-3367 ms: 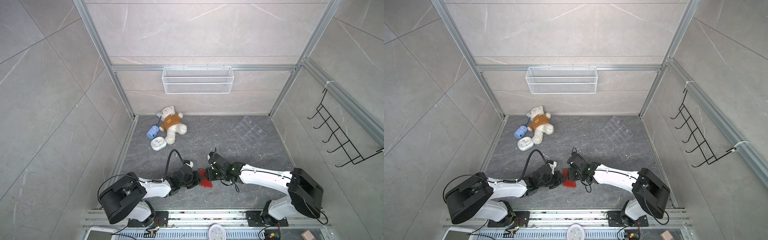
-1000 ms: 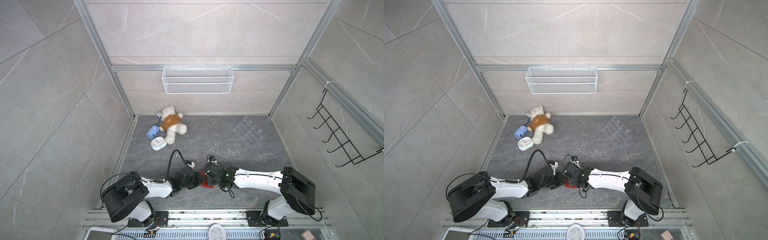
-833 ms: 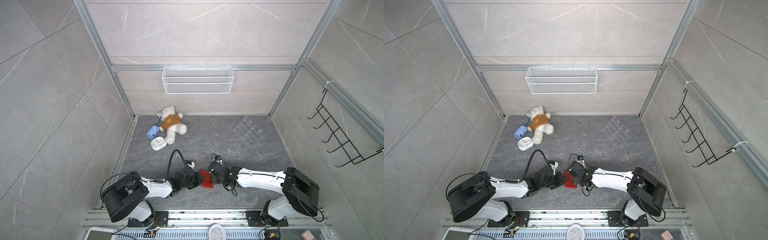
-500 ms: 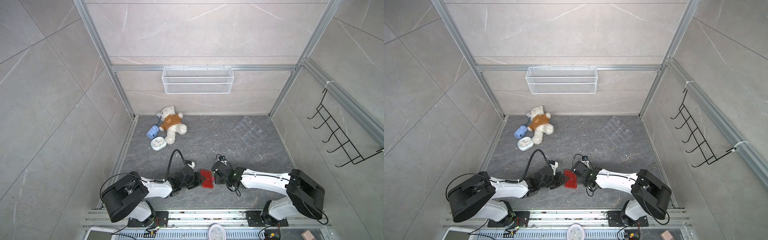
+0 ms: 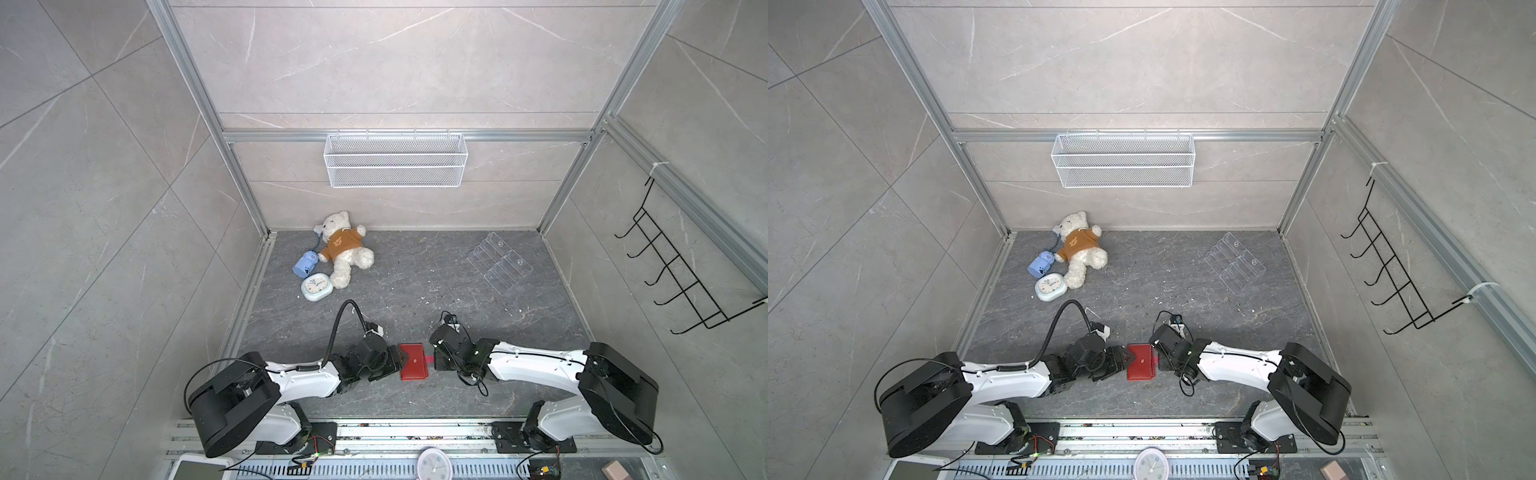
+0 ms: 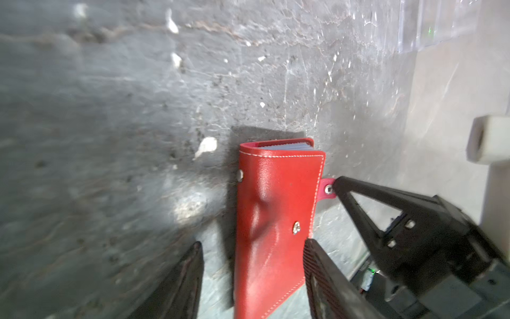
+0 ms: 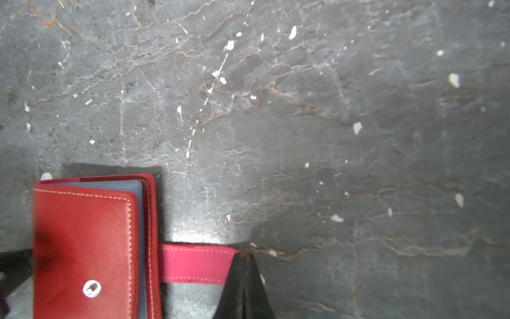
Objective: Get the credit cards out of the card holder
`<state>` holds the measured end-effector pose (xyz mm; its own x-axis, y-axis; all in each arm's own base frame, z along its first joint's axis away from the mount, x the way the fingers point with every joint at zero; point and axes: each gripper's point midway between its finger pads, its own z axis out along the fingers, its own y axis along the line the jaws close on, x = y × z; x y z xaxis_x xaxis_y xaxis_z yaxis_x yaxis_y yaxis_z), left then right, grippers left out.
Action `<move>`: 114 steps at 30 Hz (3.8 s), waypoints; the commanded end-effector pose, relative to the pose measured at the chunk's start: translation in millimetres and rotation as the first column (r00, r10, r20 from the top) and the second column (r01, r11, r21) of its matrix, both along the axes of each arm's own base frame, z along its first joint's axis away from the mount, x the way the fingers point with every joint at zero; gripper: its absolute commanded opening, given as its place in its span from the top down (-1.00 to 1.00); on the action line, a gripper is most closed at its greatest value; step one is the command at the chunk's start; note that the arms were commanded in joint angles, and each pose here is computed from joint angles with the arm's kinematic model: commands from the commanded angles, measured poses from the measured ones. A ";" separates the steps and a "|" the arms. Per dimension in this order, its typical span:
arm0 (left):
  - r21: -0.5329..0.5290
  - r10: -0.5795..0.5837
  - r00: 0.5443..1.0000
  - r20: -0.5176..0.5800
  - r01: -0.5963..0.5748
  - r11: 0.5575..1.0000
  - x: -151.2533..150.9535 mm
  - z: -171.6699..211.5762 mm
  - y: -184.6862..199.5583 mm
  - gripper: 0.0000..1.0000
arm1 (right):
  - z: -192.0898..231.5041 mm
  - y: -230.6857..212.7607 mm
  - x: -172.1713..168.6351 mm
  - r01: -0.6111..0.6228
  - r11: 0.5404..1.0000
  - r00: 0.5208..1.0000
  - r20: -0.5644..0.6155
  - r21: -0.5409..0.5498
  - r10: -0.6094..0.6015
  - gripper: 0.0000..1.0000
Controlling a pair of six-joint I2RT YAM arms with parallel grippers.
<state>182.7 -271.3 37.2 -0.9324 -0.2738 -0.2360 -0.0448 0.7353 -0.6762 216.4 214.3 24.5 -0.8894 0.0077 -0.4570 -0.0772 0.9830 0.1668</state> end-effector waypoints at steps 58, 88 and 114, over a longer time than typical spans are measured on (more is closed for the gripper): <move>0.807 -0.572 0.819 0.046 0.307 0.504 -32.6 7.4 -49.3 -0.21 | -22.0 -10.4 -11.5 0.081 0.972 0.992 -0.114 0.220 -0.057 1.00; 0.827 -0.458 0.861 0.220 0.084 0.556 -8.5 46.8 -25.4 0.21 | -22.1 -8.4 -13.1 0.063 0.972 0.992 -0.118 0.224 -0.037 1.00; 0.880 -0.417 0.885 0.206 0.019 0.475 14.4 44.6 -5.5 0.33 | -16.5 -1.8 -11.8 0.023 0.971 0.994 -0.108 0.237 0.003 1.00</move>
<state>188.7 -281.5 76.0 -0.7276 0.4426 -0.5241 0.3157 0.8943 0.3170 216.2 220.9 19.1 -0.9117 0.1567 -0.3797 -0.0307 0.8958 0.4433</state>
